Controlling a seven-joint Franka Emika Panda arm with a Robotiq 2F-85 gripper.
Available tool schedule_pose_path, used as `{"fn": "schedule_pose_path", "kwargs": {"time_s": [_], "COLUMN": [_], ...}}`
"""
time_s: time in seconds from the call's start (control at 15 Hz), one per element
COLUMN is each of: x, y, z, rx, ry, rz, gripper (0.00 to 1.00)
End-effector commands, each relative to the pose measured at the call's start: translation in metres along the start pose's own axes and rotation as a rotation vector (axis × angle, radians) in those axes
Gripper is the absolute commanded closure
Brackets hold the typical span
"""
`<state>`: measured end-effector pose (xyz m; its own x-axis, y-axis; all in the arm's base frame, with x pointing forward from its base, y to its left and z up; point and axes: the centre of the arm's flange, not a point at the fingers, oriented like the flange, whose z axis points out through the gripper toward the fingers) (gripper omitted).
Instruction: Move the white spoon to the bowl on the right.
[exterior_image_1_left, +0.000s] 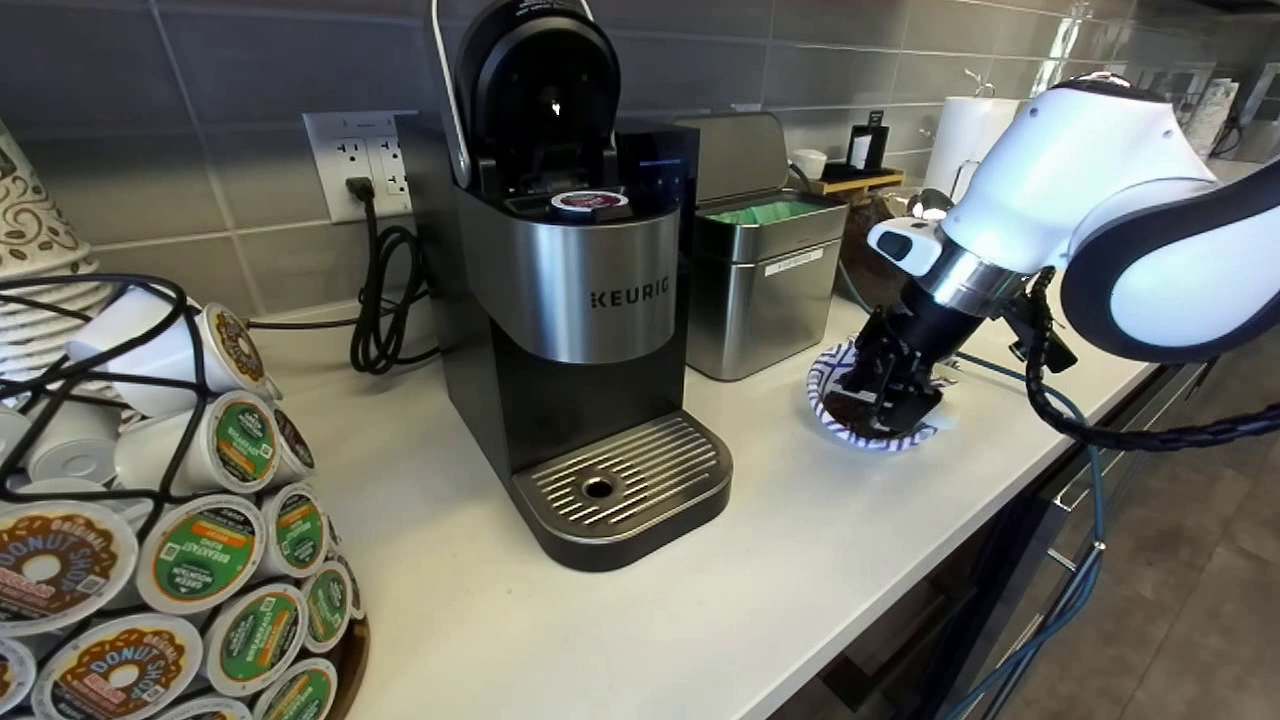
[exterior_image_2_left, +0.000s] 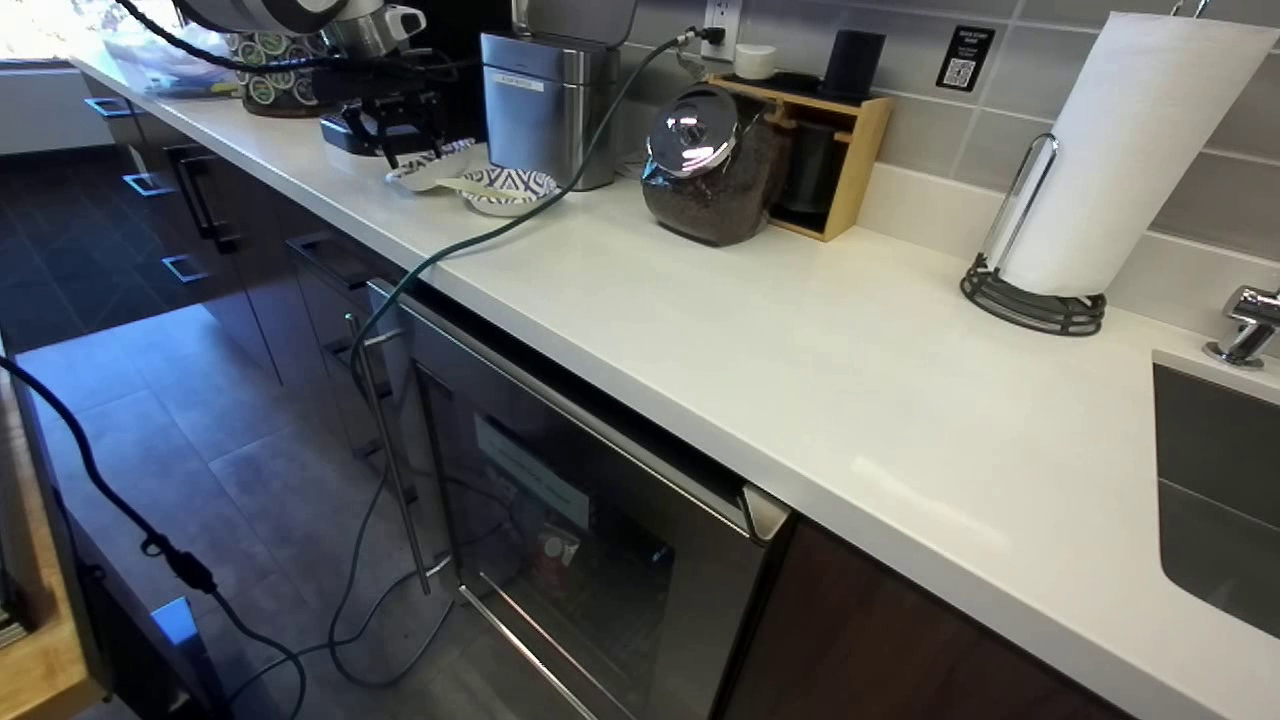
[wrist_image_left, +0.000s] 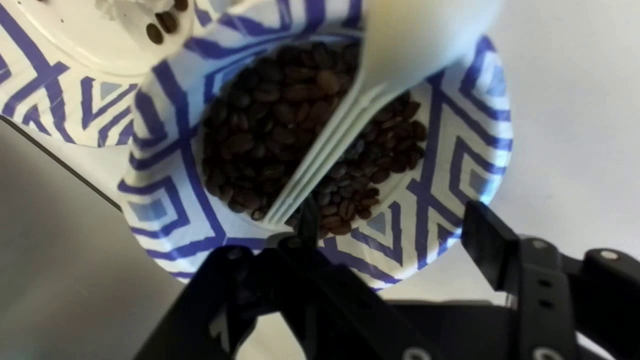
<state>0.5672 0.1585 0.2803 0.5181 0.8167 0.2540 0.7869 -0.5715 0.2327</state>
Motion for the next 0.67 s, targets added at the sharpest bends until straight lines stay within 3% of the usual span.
{"fn": "schedule_pose_path", "kwargs": {"time_s": [0.0,0.33,0.4,0.6], "x": [0.006,0.013,0.010,-0.001], "y": [0.009,0.008,0.010,0.023], "z": [-0.006,-0.031,-0.028,-0.020], "rx": [0.024,0.046,0.041,0.047], "ry": [0.033,0.068,0.071,0.065], "rz": [0.023,0.110,0.141,0.210], "gripper": [0.16,0.15,0.21,0.23]}}
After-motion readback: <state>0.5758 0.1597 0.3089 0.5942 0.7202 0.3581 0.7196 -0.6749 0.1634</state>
